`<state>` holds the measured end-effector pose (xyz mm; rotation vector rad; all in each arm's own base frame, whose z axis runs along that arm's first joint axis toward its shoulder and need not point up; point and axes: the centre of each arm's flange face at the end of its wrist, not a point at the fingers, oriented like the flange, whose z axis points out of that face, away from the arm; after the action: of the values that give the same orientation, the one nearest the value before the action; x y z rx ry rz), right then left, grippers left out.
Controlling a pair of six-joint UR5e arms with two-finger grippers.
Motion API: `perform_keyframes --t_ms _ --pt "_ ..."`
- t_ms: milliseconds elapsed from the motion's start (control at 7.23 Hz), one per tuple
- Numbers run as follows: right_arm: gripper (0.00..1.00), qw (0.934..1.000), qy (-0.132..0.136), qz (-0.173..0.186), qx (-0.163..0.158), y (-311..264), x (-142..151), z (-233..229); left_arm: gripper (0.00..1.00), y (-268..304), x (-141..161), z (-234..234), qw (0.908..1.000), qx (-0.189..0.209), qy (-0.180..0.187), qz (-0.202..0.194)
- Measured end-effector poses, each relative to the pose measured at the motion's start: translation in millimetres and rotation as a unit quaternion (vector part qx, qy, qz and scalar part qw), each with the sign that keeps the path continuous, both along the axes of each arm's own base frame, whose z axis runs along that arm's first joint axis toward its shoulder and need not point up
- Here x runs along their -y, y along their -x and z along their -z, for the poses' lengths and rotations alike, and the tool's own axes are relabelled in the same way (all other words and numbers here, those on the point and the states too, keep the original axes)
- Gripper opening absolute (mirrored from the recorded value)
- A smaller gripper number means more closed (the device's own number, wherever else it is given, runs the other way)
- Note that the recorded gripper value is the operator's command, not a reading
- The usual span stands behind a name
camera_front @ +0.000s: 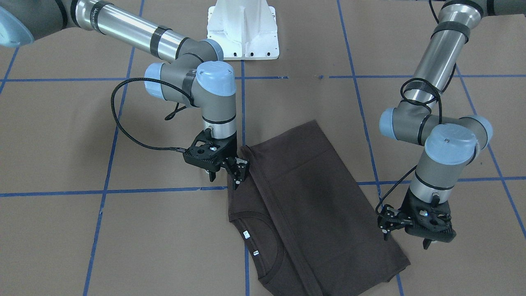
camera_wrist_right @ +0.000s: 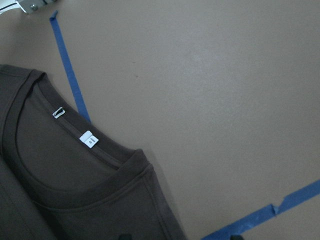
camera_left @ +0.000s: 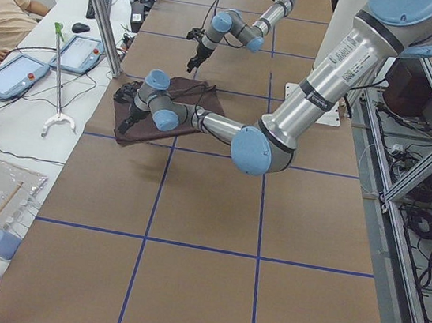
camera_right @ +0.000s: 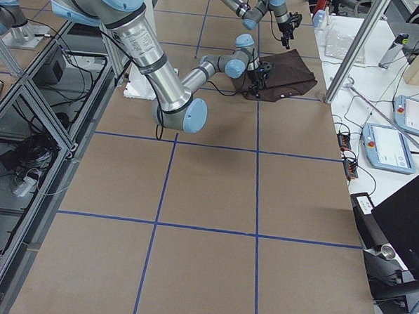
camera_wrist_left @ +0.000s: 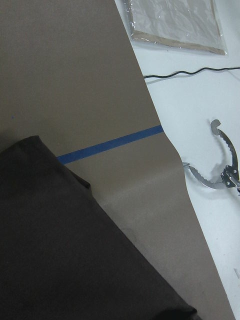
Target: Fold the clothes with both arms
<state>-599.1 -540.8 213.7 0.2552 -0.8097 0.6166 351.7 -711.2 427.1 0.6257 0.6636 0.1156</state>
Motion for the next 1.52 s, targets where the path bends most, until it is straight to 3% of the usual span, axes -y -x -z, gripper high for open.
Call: perform_keyframes --t_ms 830,968,1107,1245,1522 --pt "0.55 0.9994 -0.004 0.024 -0.023 39.6 -28.8 -15.3 1.00 1.7 -2.5 -3.5 1.0000 0.000 0.002 0.001" --pt "0.43 0.9994 -0.005 0.026 -0.024 41.1 -30.6 -15.9 1.00 1.8 -2.6 -4.1 1.0000 0.000 0.002 0.001" --pt "0.12 0.9993 -0.005 0.027 -0.024 41.5 -31.1 -16.2 1.00 1.9 -2.8 -4.6 1.0000 0.000 0.003 0.001" --pt "0.00 0.9994 -0.004 0.026 -0.024 41.7 -31.3 -16.3 1.00 1.9 -2.8 -4.7 1.0000 0.000 0.003 0.001" --pt "0.00 0.9995 -0.003 0.024 -0.022 42.0 -31.6 -14.3 1.00 1.8 -2.6 -3.9 1.0000 0.000 0.002 0.001"
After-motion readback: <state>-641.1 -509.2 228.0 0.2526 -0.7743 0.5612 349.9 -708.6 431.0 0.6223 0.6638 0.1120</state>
